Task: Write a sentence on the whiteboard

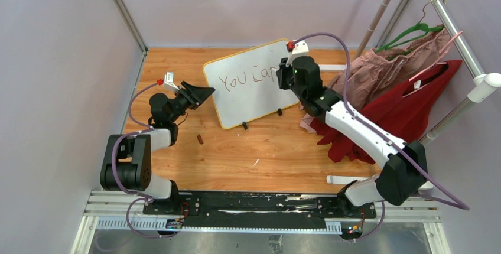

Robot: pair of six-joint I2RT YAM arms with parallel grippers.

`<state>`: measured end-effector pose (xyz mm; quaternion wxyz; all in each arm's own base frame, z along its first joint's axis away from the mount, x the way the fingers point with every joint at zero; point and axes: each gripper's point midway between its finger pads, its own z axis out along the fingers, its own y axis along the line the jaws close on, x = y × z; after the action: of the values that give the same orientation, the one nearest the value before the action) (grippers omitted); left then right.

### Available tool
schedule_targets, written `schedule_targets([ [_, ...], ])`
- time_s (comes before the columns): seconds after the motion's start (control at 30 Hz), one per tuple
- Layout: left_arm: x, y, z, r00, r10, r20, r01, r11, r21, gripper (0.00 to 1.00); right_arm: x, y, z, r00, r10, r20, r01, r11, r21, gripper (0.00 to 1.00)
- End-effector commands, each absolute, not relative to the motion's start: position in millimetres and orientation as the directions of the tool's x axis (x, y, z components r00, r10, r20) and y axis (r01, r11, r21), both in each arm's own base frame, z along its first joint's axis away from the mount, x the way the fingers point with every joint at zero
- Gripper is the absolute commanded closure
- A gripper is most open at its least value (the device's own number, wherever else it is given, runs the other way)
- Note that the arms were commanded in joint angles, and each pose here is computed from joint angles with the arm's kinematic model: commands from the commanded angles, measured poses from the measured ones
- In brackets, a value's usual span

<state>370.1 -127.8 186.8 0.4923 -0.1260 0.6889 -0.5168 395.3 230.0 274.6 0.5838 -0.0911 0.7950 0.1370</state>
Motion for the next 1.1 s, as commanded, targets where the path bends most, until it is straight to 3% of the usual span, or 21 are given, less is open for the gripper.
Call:
schedule_targets([
  [0.0, 369.5, -130.9, 197.5, -0.467, -0.674, -0.573, 0.381, 0.431, -0.818, 0.43, 361.9, 269.4, 277.2, -0.222, -0.035, -0.974, -0.448, 0.891, 0.07, 1.0],
  [0.47, 369.5, -130.2, 197.2, -0.465, -0.675, -0.573, 0.378, 0.433, -0.818, 0.43, 297.7, 357.0, 214.9, -0.181, -0.204, -0.962, -0.636, 0.77, -0.043, 1.0],
  [1.07, 369.2, -130.5, 197.3, -0.467, -0.677, -0.569, 0.379, 0.429, -0.82, 0.44, 275.9, 380.6, 161.8, -0.21, -0.318, -0.925, -0.677, 0.73, -0.097, 1.0],
])
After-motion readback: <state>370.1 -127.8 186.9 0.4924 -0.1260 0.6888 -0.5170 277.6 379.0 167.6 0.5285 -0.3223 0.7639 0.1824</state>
